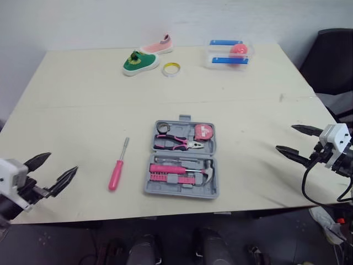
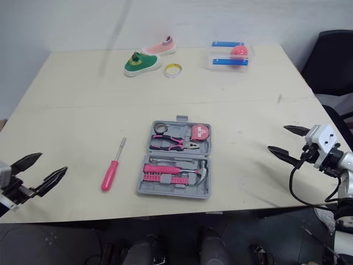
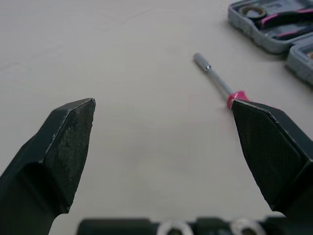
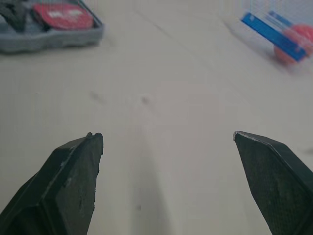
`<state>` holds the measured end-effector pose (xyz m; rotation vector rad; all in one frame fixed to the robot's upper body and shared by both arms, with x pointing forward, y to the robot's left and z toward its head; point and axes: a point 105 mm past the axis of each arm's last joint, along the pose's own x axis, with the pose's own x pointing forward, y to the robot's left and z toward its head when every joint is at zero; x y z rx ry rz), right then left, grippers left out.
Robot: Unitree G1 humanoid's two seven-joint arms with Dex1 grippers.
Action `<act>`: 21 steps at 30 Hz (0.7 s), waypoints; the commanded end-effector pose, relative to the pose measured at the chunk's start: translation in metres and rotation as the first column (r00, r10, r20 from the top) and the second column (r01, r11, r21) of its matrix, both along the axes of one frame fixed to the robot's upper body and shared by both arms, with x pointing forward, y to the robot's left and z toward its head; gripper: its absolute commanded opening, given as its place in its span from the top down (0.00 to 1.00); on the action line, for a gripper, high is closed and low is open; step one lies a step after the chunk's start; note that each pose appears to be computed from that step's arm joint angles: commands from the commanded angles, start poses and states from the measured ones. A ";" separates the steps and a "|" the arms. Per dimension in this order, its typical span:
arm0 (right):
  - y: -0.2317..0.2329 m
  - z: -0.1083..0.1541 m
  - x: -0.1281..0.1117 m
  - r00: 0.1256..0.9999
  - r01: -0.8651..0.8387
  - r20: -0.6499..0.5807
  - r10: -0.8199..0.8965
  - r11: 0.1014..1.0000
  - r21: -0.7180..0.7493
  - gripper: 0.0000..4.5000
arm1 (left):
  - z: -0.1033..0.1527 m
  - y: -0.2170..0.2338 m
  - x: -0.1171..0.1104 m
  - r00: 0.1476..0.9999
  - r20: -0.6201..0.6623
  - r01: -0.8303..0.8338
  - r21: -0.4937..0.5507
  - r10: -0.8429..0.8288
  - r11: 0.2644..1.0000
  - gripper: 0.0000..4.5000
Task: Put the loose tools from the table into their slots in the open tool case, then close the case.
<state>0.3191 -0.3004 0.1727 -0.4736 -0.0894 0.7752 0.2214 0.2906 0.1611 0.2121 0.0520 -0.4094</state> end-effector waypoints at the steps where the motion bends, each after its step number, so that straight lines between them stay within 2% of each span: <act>1: 0.033 0.025 -0.007 0.990 -0.129 0.070 0.126 0.991 0.044 0.01 | 0.000 -0.035 0.004 0.997 -0.053 0.058 0.011 -0.057 0.998 0.00; 5: 0.067 0.033 -0.029 0.945 -0.323 0.093 0.314 0.941 0.104 0.01 | -0.006 -0.062 0.013 0.993 -0.110 0.033 -0.058 -0.039 0.998 0.00; 11: 0.108 0.028 -0.061 0.838 -0.544 0.097 0.537 0.835 0.084 0.01 | -0.028 -0.084 0.028 0.978 -0.203 -0.064 -0.059 0.051 0.996 0.00; 16: 0.113 0.022 -0.076 0.787 -0.617 0.088 0.611 0.779 0.111 0.01 | -0.046 -0.086 0.034 0.958 -0.263 -0.127 -0.018 0.118 0.992 0.00; 21: 0.111 0.018 -0.074 0.793 -0.608 0.066 0.605 0.783 0.131 0.01 | -0.064 -0.088 0.042 0.935 -0.325 -0.155 -0.013 0.143 0.988 0.00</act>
